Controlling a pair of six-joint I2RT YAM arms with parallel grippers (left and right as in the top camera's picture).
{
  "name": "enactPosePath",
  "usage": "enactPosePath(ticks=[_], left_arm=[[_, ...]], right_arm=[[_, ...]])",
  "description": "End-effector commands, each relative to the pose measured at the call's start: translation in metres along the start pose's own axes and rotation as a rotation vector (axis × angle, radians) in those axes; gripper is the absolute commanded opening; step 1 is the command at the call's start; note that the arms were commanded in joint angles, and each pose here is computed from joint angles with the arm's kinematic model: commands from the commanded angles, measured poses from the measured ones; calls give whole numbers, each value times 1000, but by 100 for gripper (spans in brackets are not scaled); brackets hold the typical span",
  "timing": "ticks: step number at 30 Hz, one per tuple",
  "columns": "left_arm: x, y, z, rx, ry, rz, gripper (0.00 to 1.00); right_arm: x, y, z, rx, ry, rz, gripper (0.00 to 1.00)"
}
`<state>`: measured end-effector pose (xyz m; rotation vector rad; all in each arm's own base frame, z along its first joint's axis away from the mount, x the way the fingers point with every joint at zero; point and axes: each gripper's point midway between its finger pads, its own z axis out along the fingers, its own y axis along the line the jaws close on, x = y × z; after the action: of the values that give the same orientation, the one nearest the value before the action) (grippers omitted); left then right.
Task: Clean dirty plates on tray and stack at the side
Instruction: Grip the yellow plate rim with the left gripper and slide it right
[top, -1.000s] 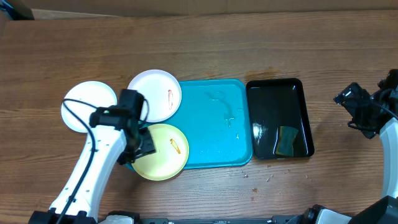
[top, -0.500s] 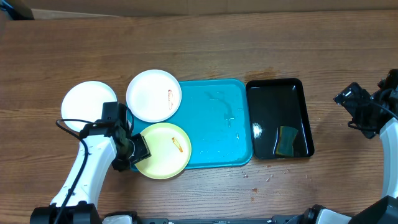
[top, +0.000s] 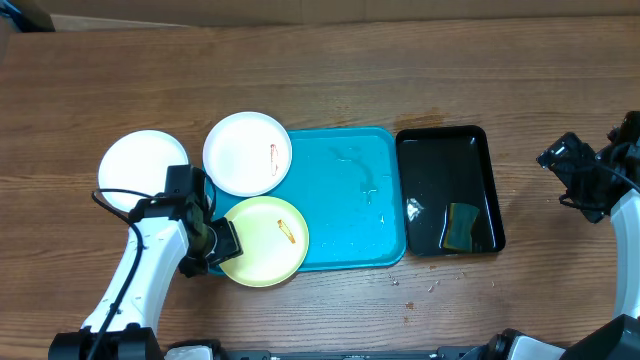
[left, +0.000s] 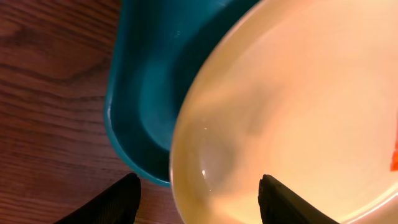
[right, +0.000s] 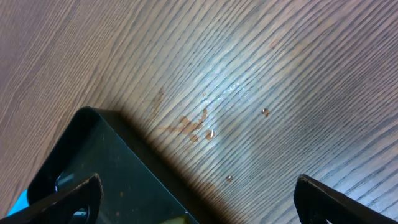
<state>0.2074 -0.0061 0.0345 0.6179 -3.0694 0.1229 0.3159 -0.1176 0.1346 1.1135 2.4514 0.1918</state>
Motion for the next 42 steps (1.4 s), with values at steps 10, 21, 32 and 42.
enactPosePath(ticks=[10,21,32,42], left_arm=[[20,-76,8,165,-16,227,63],[27,-109,7,188,-66,260,66],[8,-72,12,-8,-166,123,63],[-9,-80,10,15,-248,107,46]], right_arm=[[-9,3,-7,-5,-33,3,100],[-9,3,-7,-5,-33,4,100],[-9,3,-7,-5,-34,4,100],[-9,3,-7,-5,-33,3,100]])
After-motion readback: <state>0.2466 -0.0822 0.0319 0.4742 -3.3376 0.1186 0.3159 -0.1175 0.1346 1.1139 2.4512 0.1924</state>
